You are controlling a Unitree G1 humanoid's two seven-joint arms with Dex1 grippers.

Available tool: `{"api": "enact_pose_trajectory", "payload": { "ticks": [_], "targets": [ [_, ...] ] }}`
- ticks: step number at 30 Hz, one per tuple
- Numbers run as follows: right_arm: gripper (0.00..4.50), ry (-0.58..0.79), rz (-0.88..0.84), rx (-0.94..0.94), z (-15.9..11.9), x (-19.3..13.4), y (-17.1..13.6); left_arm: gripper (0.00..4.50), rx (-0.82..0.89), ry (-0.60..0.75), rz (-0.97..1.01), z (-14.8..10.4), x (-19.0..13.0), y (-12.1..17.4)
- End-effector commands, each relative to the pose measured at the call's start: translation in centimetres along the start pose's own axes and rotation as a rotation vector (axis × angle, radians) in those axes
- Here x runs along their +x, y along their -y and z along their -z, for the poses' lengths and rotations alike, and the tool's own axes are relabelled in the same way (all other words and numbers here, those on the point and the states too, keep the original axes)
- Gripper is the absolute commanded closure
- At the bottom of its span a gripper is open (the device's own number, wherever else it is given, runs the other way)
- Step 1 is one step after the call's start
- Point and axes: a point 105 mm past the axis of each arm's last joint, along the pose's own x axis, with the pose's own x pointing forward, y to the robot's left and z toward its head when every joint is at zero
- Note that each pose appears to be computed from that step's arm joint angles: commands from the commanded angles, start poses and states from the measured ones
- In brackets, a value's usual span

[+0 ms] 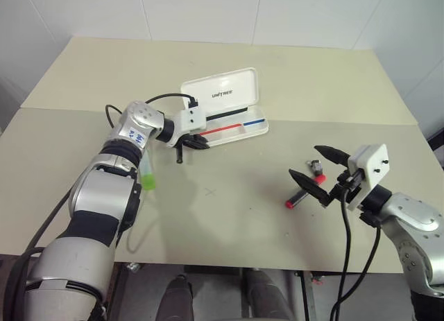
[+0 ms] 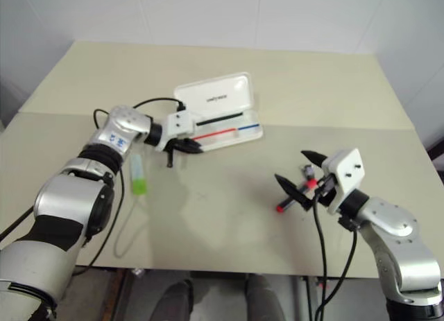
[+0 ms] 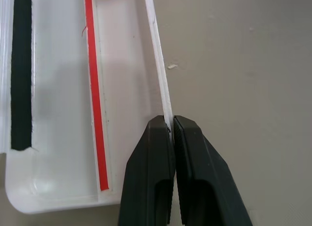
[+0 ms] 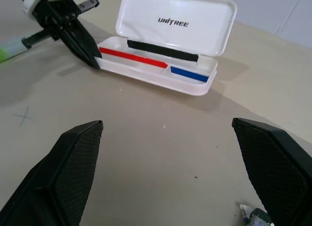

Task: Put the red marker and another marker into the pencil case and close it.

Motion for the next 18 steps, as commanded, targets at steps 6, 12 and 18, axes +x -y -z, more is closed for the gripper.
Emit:
{"api": "enact_pose_trajectory", "payload": {
  "ticks": [6,12,18],
  "targets": [
    [0.0,-0.009,-0.049,-0.038,-1.0,-2.4,1.4,4.47,0.148,0.018,0.248,0.1,-3.4,3.2],
    [0.0,-0.019,-0.187,0.004,-1.0,-4.3,-0.5,4.47,0.174,0.011,0.264,0.1,-4.1,5.3],
    [0.0,-0.027,-0.239,0.014,-0.9,-5.3,-1.1,4.47,0.221,0.017,0.281,-0.7,-4.0,8.4]
  ]
}}
